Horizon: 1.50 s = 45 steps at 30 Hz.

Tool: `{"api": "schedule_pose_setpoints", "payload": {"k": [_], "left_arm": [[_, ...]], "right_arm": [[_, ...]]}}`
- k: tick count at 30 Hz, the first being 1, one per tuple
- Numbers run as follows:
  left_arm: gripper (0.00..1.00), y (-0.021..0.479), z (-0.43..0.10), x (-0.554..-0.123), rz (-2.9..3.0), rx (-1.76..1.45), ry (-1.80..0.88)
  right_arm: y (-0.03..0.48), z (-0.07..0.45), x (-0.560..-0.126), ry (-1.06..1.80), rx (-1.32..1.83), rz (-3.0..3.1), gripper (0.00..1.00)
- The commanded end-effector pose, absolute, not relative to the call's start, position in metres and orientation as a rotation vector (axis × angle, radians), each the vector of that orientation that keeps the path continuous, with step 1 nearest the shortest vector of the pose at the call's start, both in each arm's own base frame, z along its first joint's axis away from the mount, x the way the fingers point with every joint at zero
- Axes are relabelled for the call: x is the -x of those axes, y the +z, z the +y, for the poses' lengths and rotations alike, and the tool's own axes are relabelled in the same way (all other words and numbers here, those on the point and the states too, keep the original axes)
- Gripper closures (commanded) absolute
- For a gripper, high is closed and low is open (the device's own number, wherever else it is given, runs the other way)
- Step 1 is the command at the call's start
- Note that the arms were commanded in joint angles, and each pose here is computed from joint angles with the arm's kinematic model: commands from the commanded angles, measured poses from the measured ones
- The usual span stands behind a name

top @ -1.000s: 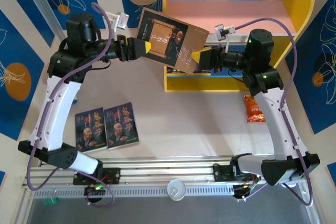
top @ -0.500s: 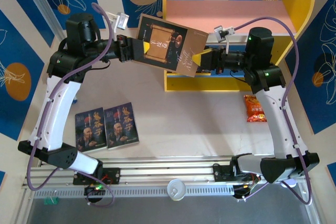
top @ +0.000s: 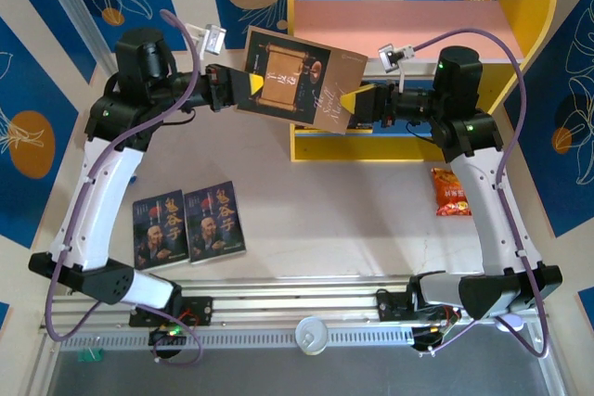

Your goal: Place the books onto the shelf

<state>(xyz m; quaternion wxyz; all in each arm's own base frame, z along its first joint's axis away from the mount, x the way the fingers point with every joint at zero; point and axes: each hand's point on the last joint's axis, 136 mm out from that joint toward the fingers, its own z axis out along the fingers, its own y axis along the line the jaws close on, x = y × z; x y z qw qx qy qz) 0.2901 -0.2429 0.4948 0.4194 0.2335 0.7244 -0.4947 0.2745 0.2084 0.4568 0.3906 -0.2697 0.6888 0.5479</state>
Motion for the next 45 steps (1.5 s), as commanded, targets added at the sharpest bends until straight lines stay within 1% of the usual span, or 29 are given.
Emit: {"api": "schedule_pose_setpoints", "payload": {"k": [1,3,6,7,9,12,14,20,25,31,34,38,41,43,45], "left_arm": [[1.0,0.524,-0.241,-0.282,1.67,-0.58,-1.287],[1.0,0.529,-0.242,-0.283,1.627,-0.563,-1.314],[1.0,0.534,-0.243,-0.285,1.59,-0.555,-1.345],[1.0,0.535,-0.244,-0.286,1.582,-0.551,-1.349],[1.0,0.535,-0.244,-0.288,1.572,-0.547,-1.349],[1.0,0.536,-0.244,-0.288,1.558,-0.539,-1.362],[1.0,0.538,-0.244,-0.288,1.544,-0.537,-1.372],[1.0,0.543,-0.243,-0.289,1.511,-0.519,-1.389],[1.0,0.546,-0.245,-0.29,1.48,-0.509,-1.426],[1.0,0.54,-0.253,-0.3,1.463,-0.5,-1.474],[1.0,0.536,-0.255,-0.305,1.451,-0.487,-1.501],[1.0,0.531,-0.259,-0.311,1.44,-0.474,-1.525],[1.0,0.529,-0.262,-0.313,1.44,-0.474,-1.534],[1.0,0.526,-0.266,-0.316,1.446,-0.475,-1.539],[1.0,0.525,-0.269,-0.316,1.446,-0.48,-1.544]], "right_arm": [[0.472,0.207,-0.277,1.347,0.67,1.68,0.82],[0.473,0.205,-0.278,1.337,0.649,1.677,0.79],[0.475,0.201,-0.28,1.321,0.613,1.683,0.71],[0.475,0.2,-0.282,1.312,0.595,1.687,0.66],[0.474,0.194,-0.287,1.284,0.544,1.696,0.51],[0.472,0.184,-0.292,1.259,0.477,1.697,0.35],[0.47,0.179,-0.295,1.26,0.443,1.698,0.29],[0.466,0.174,-0.301,1.286,0.398,1.708,0.23],[0.463,0.176,-0.307,1.323,0.37,1.717,0.23],[0.469,0.182,-0.313,1.372,0.376,1.692,0.29],[0.474,0.185,-0.314,1.384,0.388,1.687,0.37],[0.479,0.186,-0.315,1.39,0.393,1.682,0.51],[0.483,0.186,-0.314,1.384,0.402,1.676,0.58],[0.486,0.187,-0.313,1.386,0.412,1.672,0.66],[0.488,0.187,-0.311,1.391,0.425,1.669,0.78]]}}
